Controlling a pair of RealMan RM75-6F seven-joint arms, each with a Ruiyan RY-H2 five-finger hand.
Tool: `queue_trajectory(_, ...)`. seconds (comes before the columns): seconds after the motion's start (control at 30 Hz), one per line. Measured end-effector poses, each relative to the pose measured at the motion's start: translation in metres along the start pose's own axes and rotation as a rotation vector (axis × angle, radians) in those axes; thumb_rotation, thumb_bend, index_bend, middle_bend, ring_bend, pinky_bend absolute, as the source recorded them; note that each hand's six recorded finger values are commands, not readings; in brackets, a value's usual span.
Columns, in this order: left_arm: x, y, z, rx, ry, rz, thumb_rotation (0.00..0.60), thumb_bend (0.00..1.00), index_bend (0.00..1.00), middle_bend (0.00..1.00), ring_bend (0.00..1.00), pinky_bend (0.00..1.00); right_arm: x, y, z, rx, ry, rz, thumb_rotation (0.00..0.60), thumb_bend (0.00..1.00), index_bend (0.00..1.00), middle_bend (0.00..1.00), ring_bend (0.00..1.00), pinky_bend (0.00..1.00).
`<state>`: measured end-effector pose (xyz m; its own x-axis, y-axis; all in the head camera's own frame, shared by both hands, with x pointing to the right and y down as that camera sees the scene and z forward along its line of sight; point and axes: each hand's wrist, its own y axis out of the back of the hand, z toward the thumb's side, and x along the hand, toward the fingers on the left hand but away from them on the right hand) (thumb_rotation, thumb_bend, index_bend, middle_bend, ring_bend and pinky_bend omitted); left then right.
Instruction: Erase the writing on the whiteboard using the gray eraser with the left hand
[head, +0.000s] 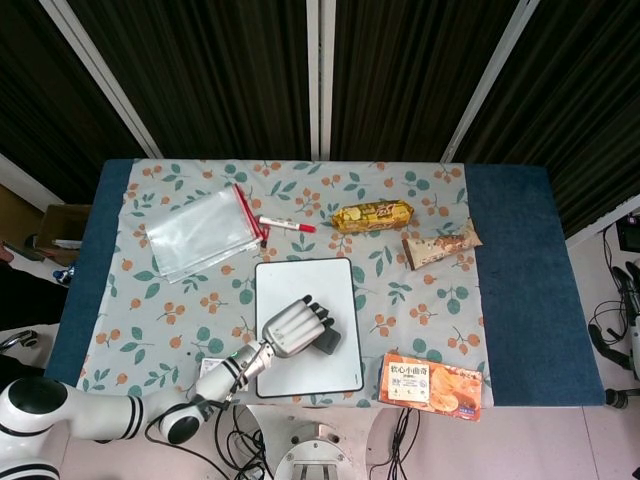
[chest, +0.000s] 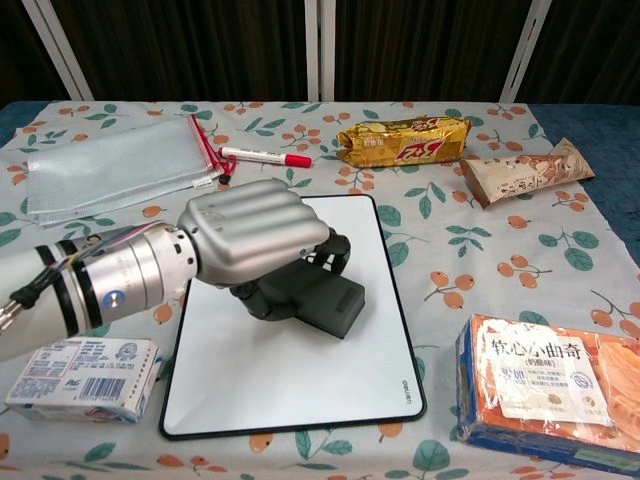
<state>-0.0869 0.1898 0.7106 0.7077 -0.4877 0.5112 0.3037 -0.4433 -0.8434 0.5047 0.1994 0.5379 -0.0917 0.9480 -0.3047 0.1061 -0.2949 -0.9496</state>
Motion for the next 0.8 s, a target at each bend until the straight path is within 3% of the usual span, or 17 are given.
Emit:
queue_trajectory(0.53, 0.033, 0.007, -0.044, -0.026, 0.101, -0.026, 0.6, 0.46, 0.55, 0.47, 0.45, 0.41, -0.001, -0.001, 0.009, 0.01, 0.025, 0.011, 0.6, 0.26, 0.0, 0.0, 0.0, 0.0)
queue_trajectory(0.8, 0.05, -0.002, -0.064, -0.012, 0.149, -0.055, 0.6, 0.46, 0.56, 0.47, 0.46, 0.41, 0.0, 0.002, 0.011, 0.015, 0.027, 0.005, 0.6, 0.26, 0.0, 0.0, 0.0, 0.0)
